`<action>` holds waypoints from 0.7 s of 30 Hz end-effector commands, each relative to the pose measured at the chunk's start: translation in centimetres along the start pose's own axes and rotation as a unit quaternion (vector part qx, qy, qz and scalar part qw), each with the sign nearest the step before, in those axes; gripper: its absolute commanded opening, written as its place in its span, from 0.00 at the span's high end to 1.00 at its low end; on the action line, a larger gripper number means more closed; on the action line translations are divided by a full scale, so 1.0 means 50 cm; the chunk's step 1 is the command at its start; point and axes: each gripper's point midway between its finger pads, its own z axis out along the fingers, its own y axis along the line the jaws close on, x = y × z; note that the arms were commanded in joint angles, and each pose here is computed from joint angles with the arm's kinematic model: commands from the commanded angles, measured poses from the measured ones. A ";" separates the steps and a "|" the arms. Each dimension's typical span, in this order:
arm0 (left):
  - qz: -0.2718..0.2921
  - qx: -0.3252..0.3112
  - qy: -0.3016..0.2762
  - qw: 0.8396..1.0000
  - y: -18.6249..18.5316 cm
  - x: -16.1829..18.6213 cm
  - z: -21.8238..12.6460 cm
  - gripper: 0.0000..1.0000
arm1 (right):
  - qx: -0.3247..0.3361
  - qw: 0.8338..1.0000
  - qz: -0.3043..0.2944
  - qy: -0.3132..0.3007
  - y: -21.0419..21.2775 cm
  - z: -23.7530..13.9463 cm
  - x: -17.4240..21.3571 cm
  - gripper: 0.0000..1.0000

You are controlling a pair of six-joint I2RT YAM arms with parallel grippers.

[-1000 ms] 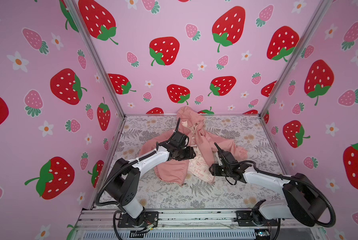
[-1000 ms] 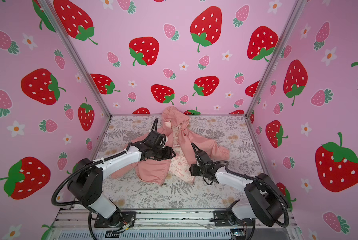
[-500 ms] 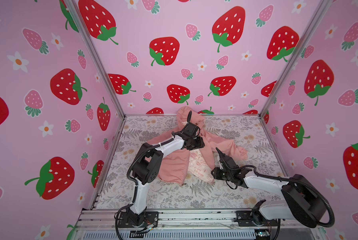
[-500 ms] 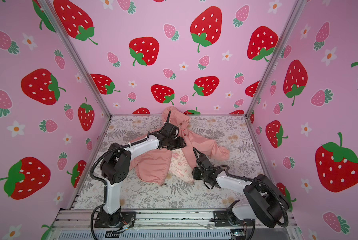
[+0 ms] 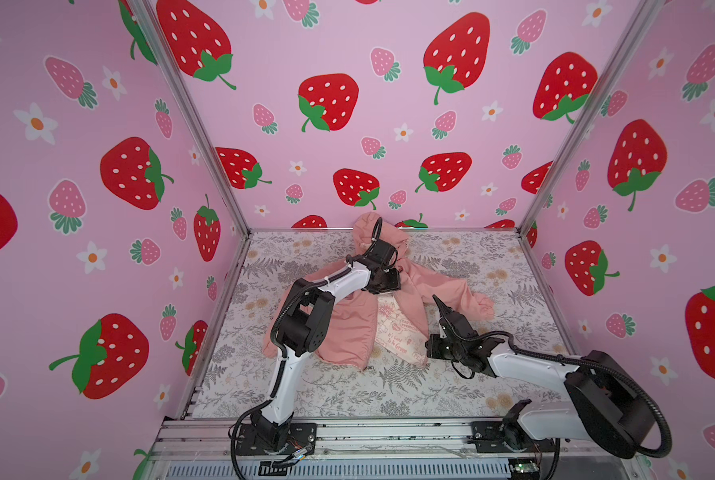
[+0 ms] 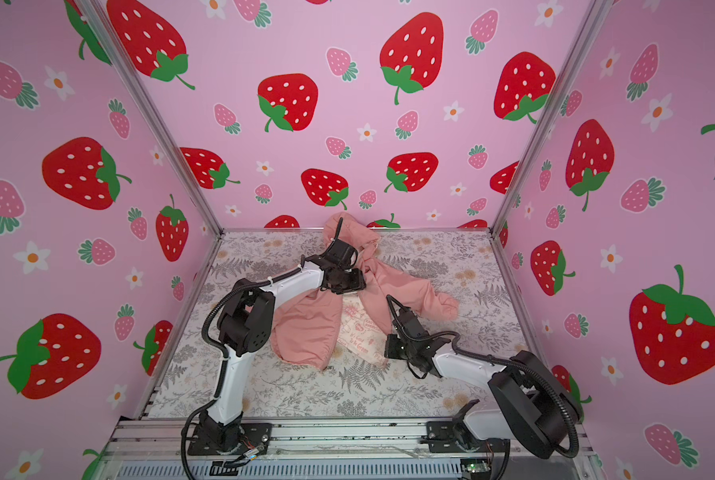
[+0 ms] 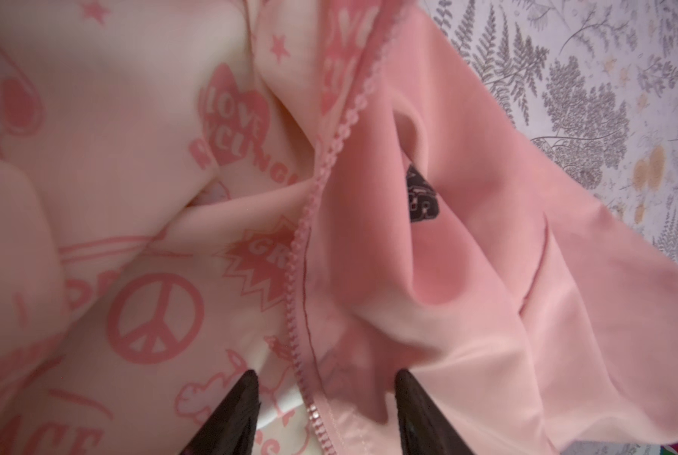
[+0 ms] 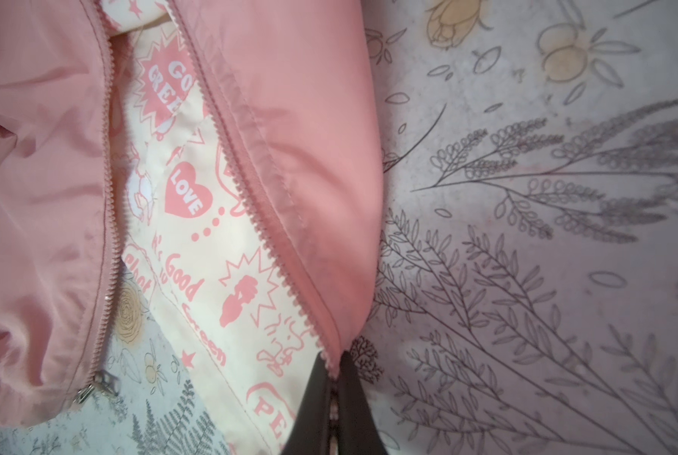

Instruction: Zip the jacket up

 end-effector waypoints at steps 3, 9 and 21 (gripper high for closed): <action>0.006 0.047 -0.021 0.999 -0.020 -0.032 -0.003 0.42 | -0.017 1.000 0.003 -0.002 0.018 -0.002 -0.005 0.97; 0.010 0.082 -0.010 0.997 -0.044 -0.040 0.014 0.50 | -0.023 1.000 0.005 -0.005 0.022 -0.009 -0.009 1.00; 0.016 0.161 -0.013 0.987 -0.139 -0.073 -0.029 1.00 | 0.026 0.999 0.003 -0.040 -0.022 -0.069 -0.052 1.00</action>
